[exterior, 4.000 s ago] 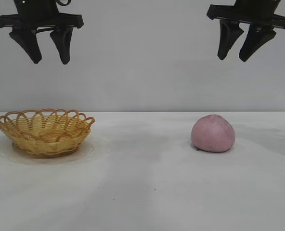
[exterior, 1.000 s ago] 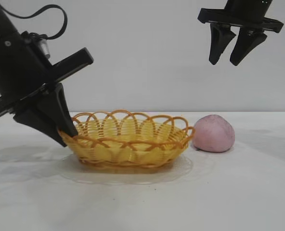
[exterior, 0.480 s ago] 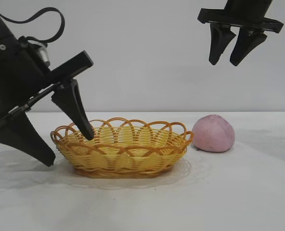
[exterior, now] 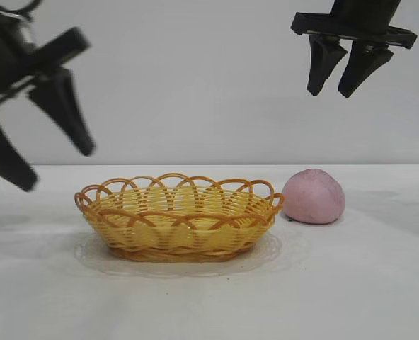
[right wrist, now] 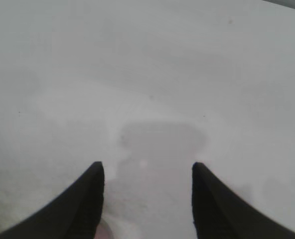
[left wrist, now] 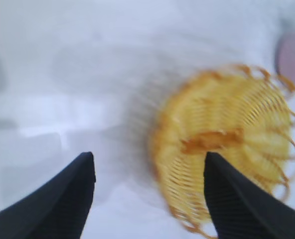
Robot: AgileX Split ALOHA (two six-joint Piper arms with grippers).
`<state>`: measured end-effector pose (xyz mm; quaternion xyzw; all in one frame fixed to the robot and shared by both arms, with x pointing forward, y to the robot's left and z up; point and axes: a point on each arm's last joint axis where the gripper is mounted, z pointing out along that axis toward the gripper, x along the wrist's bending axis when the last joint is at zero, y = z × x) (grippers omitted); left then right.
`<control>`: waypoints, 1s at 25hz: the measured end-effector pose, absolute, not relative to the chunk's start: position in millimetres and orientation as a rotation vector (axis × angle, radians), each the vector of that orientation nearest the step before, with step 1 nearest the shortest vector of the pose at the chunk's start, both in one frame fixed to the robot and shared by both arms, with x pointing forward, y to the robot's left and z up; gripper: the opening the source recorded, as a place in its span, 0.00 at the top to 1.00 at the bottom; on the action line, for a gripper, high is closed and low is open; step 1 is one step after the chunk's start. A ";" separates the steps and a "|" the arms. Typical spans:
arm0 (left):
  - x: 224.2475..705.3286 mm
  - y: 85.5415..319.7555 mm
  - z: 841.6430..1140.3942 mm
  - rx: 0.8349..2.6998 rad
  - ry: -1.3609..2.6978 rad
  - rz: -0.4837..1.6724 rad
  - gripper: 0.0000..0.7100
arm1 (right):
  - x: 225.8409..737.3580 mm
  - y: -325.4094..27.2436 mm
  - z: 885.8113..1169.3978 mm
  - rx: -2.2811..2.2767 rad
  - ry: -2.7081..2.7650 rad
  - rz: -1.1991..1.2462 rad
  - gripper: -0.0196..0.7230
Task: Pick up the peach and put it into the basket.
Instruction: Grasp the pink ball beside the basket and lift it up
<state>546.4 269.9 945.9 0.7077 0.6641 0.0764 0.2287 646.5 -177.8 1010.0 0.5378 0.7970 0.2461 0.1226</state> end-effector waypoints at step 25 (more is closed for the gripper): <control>355.4 303.6 1067.2 1.851 1.829 0.717 0.42 | 647.0 -177.1 1005.8 1.577 2.336 0.708 0.52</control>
